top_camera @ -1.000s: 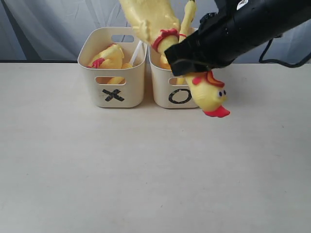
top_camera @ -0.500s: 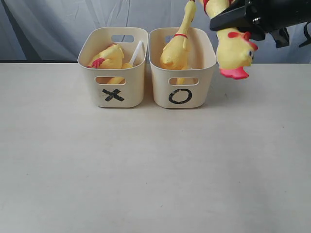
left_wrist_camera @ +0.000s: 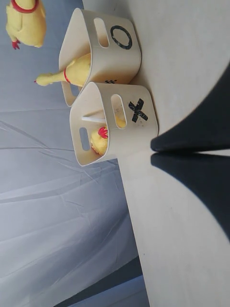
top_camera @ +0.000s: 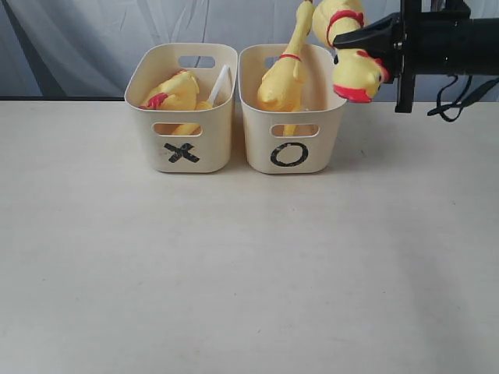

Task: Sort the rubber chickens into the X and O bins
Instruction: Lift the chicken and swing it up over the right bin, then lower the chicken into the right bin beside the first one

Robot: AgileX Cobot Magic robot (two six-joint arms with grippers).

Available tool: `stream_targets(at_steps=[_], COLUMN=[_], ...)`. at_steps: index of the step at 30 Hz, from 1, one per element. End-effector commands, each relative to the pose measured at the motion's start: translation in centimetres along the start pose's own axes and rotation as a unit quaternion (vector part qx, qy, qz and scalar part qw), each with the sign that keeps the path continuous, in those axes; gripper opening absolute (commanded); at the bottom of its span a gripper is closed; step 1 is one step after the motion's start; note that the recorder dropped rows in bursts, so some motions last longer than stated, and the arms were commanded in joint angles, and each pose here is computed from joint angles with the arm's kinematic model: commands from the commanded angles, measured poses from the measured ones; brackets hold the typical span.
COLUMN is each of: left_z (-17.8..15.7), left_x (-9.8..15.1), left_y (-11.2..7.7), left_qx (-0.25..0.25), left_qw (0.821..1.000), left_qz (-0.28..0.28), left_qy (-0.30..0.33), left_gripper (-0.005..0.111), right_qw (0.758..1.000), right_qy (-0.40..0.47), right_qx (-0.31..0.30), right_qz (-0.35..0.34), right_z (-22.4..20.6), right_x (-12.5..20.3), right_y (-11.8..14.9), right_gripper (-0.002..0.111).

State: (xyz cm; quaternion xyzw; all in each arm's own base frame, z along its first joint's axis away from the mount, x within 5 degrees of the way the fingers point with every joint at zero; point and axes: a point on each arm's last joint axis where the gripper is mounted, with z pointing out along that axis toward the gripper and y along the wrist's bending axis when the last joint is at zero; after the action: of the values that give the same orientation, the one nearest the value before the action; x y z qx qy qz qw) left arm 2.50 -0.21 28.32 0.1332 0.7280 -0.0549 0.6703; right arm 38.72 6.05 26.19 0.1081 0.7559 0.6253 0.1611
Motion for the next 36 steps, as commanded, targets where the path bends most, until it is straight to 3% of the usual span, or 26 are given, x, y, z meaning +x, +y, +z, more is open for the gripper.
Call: stream_targets(at_steps=[1,26,36], left_z=[-0.1,-0.1,-0.1], left_x=[-0.1,-0.1,-0.1], left_y=[-0.1,-0.1,-0.1], left_qx=[0.007,0.007,0.007], left_qw=[1.0,1.0,1.0], left_qz=[-0.002,-0.002,-0.002], left_qy=[-0.007,-0.007,-0.007], left_gripper=[0.0,0.0,0.0], right_qw=[1.0,0.995,0.994], right_qy=[-0.002,0.079,0.089], right_qx=[-0.015,0.044,0.059], right_qz=[0.01,-0.029,0.014], right_z=[0.2,2.7,3.3], right_x=[-0.5,1.5,1.3], right_y=[-1.0,-2.5,-5.0], right_gripper=[-0.001,-0.001,-0.001])
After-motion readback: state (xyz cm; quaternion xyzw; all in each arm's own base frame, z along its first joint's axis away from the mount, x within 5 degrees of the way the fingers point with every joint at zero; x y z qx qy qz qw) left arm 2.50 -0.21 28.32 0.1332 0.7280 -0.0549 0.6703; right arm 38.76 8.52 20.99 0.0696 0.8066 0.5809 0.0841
